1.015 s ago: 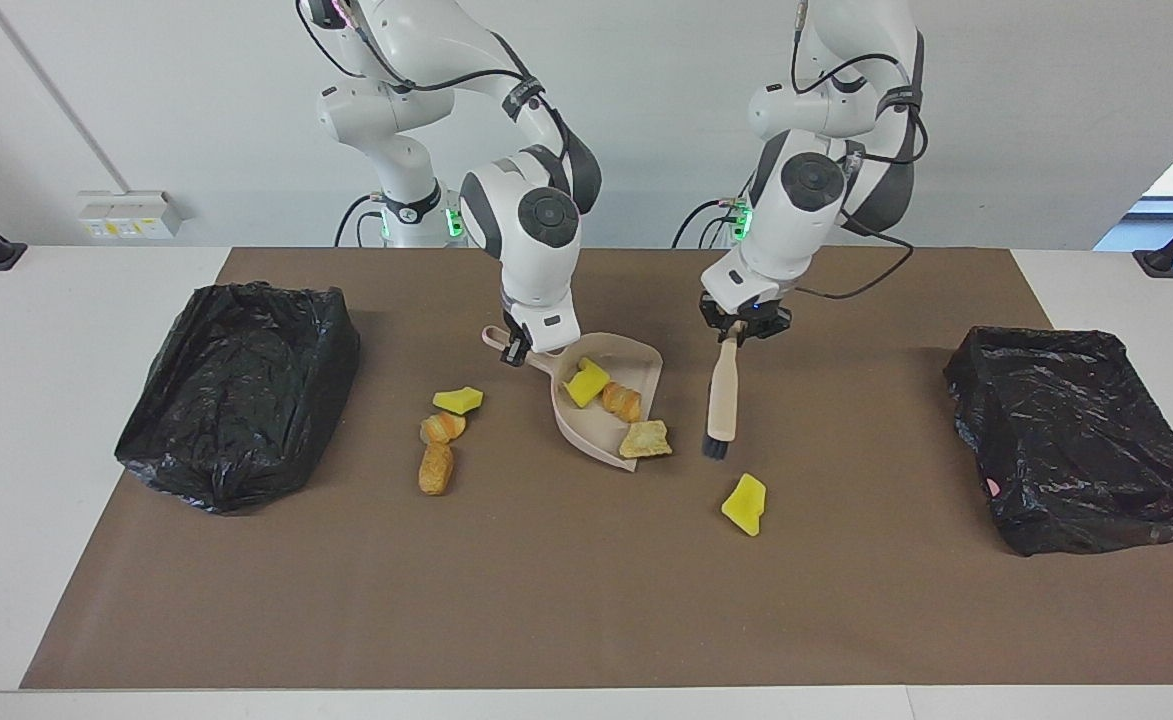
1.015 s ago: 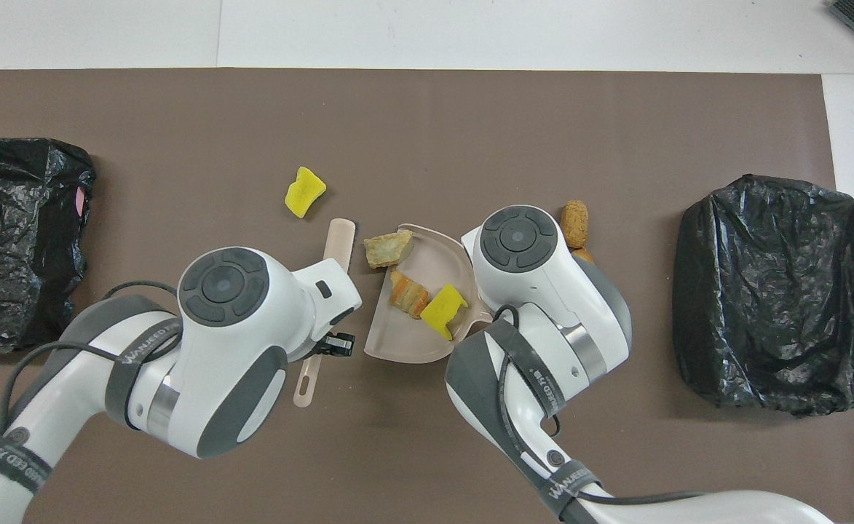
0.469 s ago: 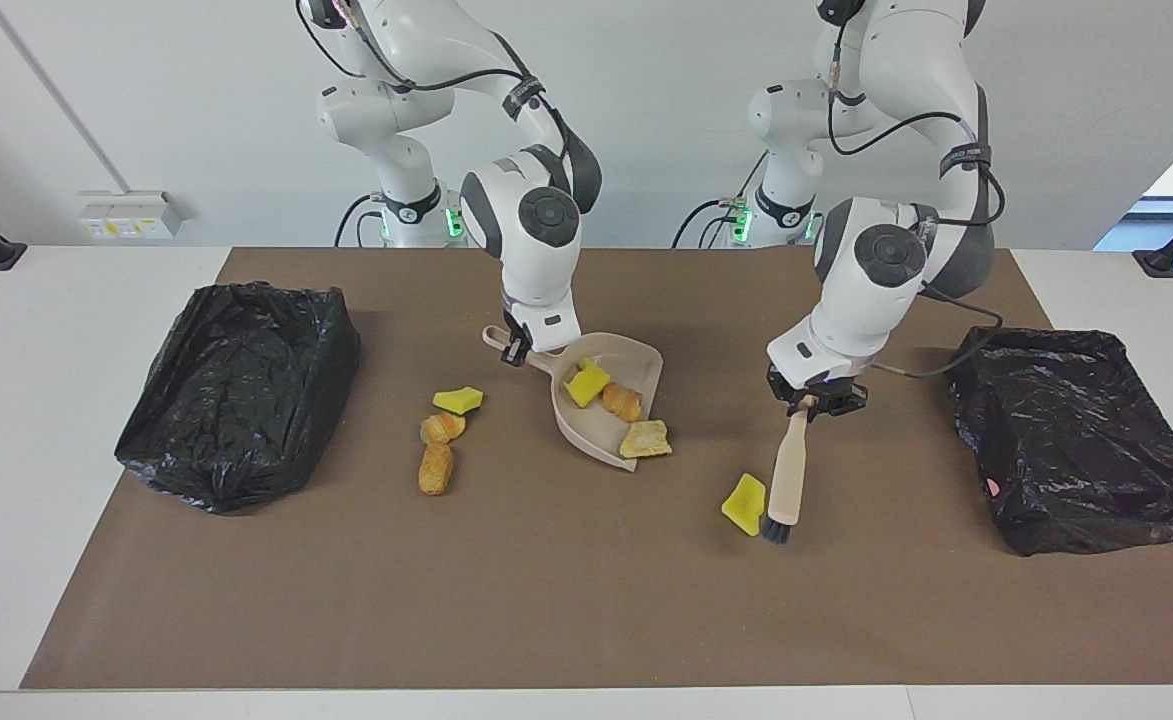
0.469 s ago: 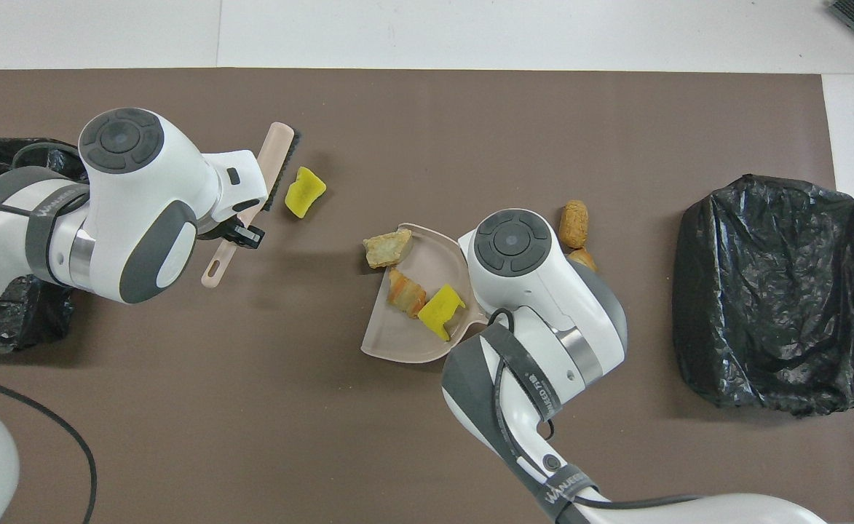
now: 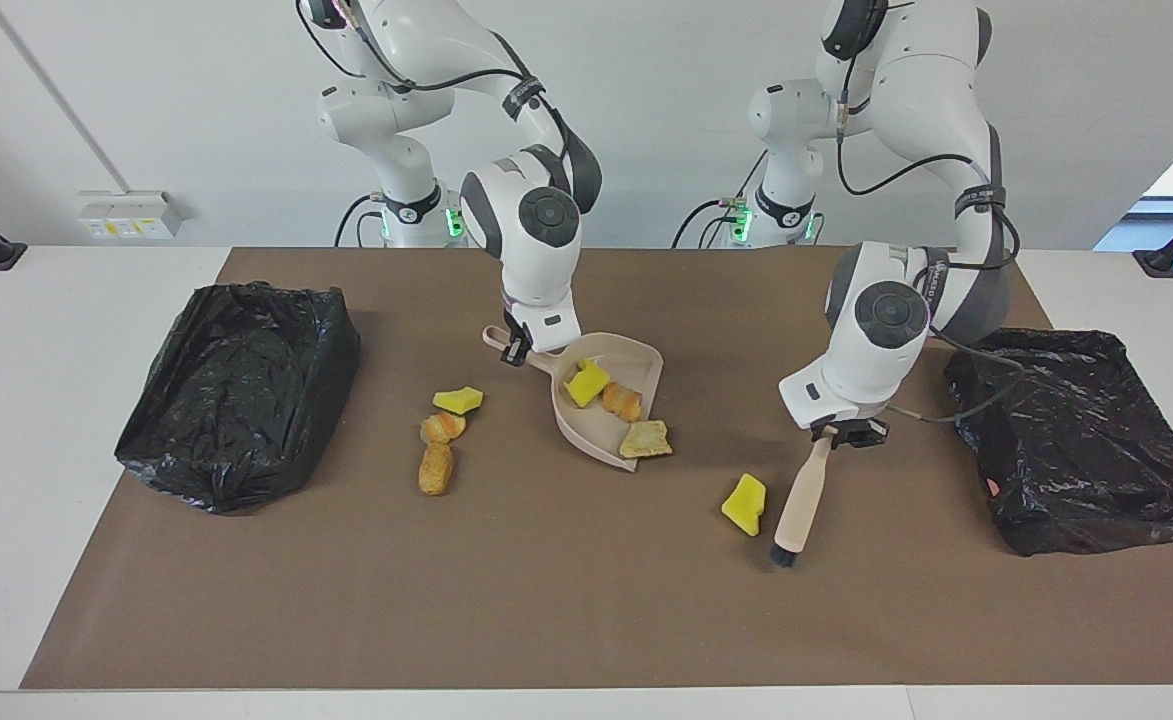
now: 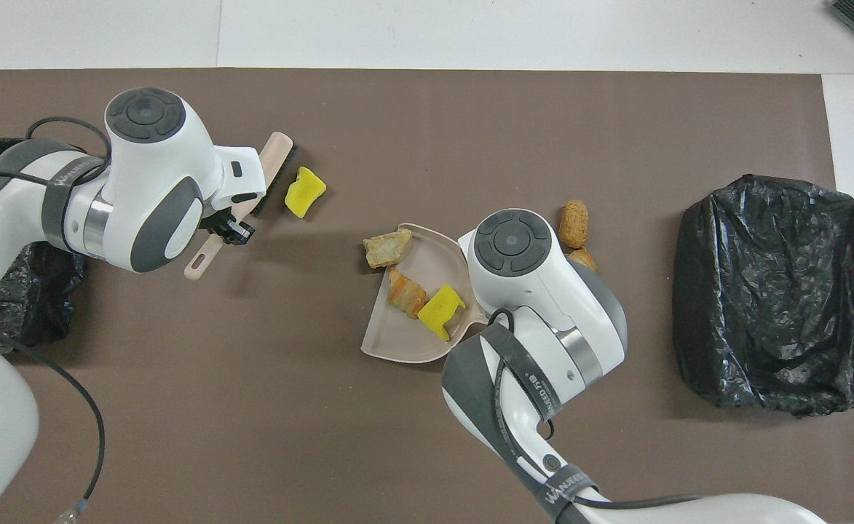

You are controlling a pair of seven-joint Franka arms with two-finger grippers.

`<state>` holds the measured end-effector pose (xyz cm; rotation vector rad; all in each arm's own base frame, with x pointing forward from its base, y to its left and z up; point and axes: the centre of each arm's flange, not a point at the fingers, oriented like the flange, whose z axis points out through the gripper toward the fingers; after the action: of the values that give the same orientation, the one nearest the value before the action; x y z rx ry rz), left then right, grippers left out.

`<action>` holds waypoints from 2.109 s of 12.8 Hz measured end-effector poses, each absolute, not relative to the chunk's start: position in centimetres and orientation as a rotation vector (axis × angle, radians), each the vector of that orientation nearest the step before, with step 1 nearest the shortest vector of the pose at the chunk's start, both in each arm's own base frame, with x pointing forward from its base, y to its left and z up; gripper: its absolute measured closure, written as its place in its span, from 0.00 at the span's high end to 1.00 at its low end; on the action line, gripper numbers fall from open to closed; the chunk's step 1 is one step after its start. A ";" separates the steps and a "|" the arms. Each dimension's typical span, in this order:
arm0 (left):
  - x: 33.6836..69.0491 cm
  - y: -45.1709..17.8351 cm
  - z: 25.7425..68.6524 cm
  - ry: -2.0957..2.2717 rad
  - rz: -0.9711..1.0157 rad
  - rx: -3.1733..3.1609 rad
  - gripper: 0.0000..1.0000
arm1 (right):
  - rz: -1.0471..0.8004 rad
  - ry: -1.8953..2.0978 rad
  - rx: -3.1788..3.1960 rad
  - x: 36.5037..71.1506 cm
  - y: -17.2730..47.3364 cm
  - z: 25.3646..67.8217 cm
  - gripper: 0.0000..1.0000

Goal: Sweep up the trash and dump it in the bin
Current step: 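Move the brush to the far yellow sponge with the left gripper, then sweep the far yellow sponge into the dustpan with the left gripper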

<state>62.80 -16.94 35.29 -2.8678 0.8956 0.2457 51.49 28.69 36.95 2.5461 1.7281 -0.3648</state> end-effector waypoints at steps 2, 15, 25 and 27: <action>61.7 -18.8 35.0 0.938 0.304 -2.840 0.26 | -0.365 1.728 2.546 51.5 28.7 37.0 0.32; 49.8 -29.8 36.1 0.863 0.492 -2.968 0.26 | -0.365 1.727 2.547 51.5 28.7 37.0 0.32; 42.5 -35.0 37.6 0.772 0.670 -2.891 0.26 | -0.365 1.727 2.547 51.5 28.7 37.0 0.32; 42.4 -34.2 38.4 0.736 0.680 -2.876 0.26 | -0.365 1.727 2.547 51.5 28.7 37.0 0.32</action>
<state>42.41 -34.17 38.36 -2.8760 0.7359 0.6800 51.49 28.69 36.95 2.5467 1.7271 -0.3647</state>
